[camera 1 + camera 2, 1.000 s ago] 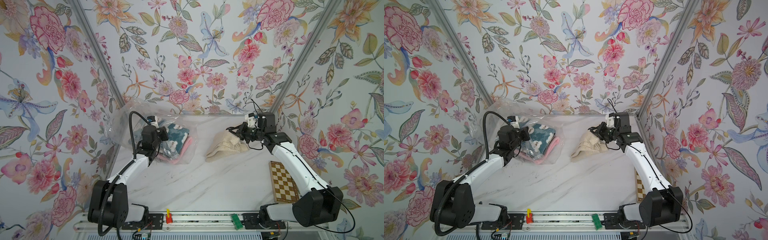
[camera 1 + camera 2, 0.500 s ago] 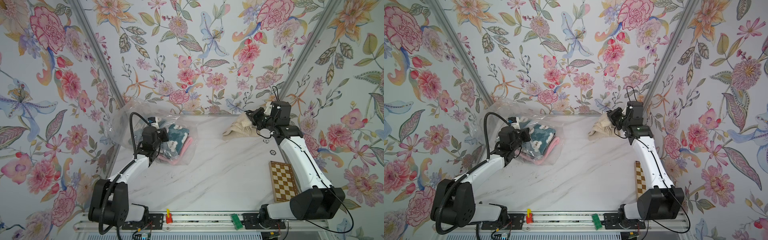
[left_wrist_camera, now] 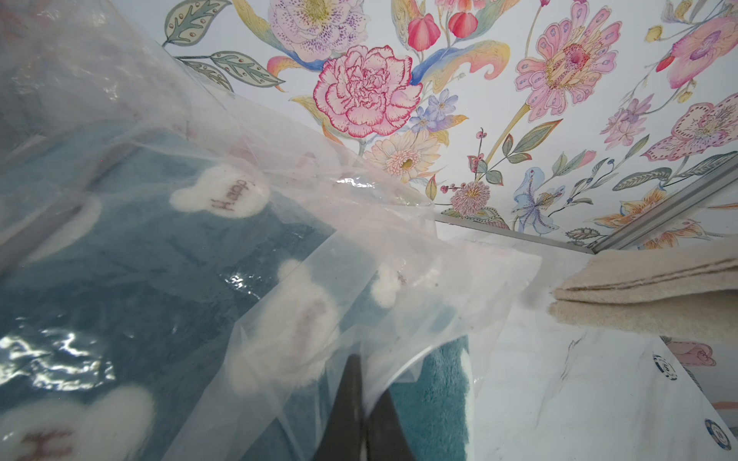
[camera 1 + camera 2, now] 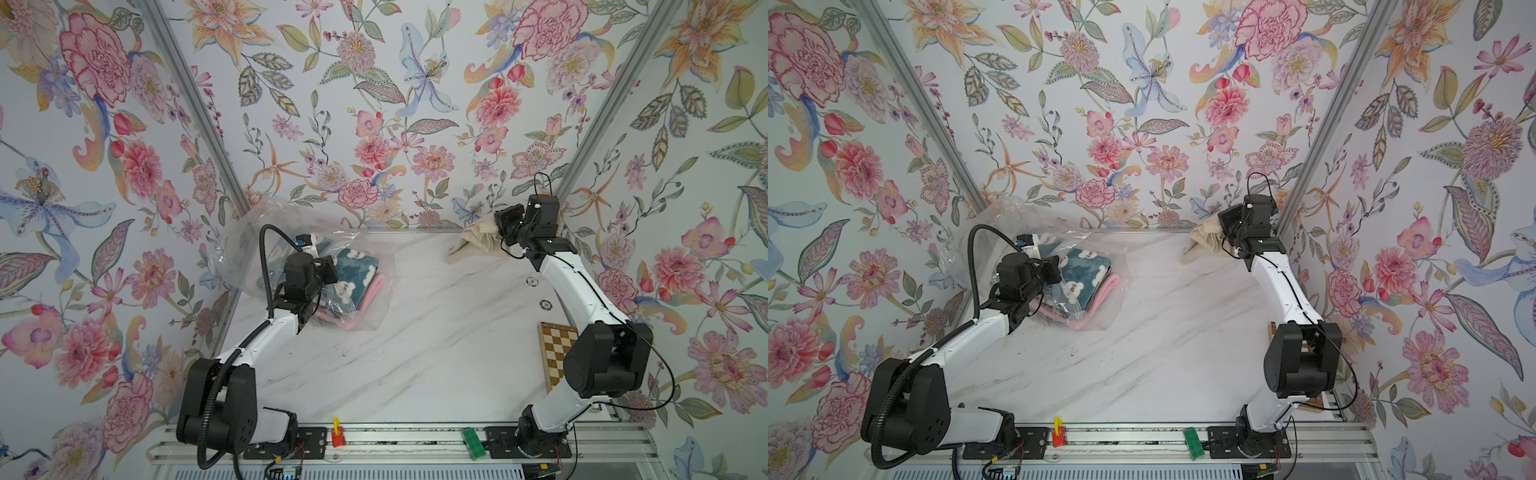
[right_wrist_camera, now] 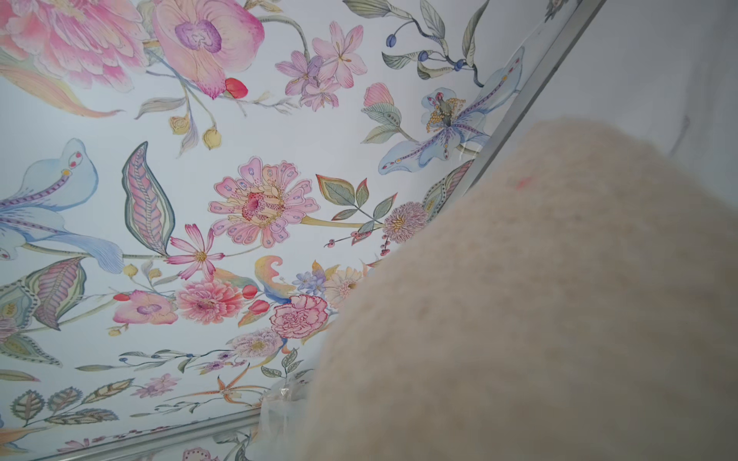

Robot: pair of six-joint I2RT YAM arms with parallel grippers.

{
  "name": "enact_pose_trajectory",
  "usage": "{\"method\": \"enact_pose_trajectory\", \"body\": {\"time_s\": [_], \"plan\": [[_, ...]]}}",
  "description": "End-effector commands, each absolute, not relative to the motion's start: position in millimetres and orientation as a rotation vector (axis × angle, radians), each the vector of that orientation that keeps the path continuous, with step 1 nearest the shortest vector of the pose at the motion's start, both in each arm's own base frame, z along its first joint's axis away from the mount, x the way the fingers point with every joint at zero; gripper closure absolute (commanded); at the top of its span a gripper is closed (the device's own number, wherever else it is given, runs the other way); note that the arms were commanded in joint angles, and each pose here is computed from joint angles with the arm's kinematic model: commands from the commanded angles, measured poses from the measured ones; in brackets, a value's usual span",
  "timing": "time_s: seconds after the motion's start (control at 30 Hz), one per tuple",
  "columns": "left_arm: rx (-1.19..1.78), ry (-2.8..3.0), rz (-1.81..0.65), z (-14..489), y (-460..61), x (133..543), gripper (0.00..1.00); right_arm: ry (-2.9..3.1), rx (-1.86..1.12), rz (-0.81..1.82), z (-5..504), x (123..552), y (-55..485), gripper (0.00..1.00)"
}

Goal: Take the blanket out of the vacuum bag
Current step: Place the blanket at the center of the board.

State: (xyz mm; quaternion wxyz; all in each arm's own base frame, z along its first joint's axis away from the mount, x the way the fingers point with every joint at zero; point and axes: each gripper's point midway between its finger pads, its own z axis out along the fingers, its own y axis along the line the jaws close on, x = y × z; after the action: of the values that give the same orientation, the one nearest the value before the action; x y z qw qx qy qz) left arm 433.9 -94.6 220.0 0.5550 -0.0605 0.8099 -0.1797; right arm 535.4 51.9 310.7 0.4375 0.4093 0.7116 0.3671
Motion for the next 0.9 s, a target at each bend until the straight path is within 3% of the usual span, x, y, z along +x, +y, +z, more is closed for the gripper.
{"method": "enact_pose_trajectory", "body": {"time_s": [0.0, 0.5, 0.87], "plan": [[-0.139, 1.901, -0.433, 226.4, -90.7, 430.5, 1.0, 1.575, 0.998, 1.007, 347.8, 564.1, 44.1, 1.0], [-0.147, 1.935, -0.378, 219.5, -82.1, 416.6, 1.0, 1.409, 1.145, 1.042, 301.0, 635.0, 16.5, 1.0], [-0.154, 1.932, -0.428, 215.1, -87.3, 416.9, 1.0, 1.46, 1.27, 0.976, 233.3, 590.4, 5.9, 1.0]]}}
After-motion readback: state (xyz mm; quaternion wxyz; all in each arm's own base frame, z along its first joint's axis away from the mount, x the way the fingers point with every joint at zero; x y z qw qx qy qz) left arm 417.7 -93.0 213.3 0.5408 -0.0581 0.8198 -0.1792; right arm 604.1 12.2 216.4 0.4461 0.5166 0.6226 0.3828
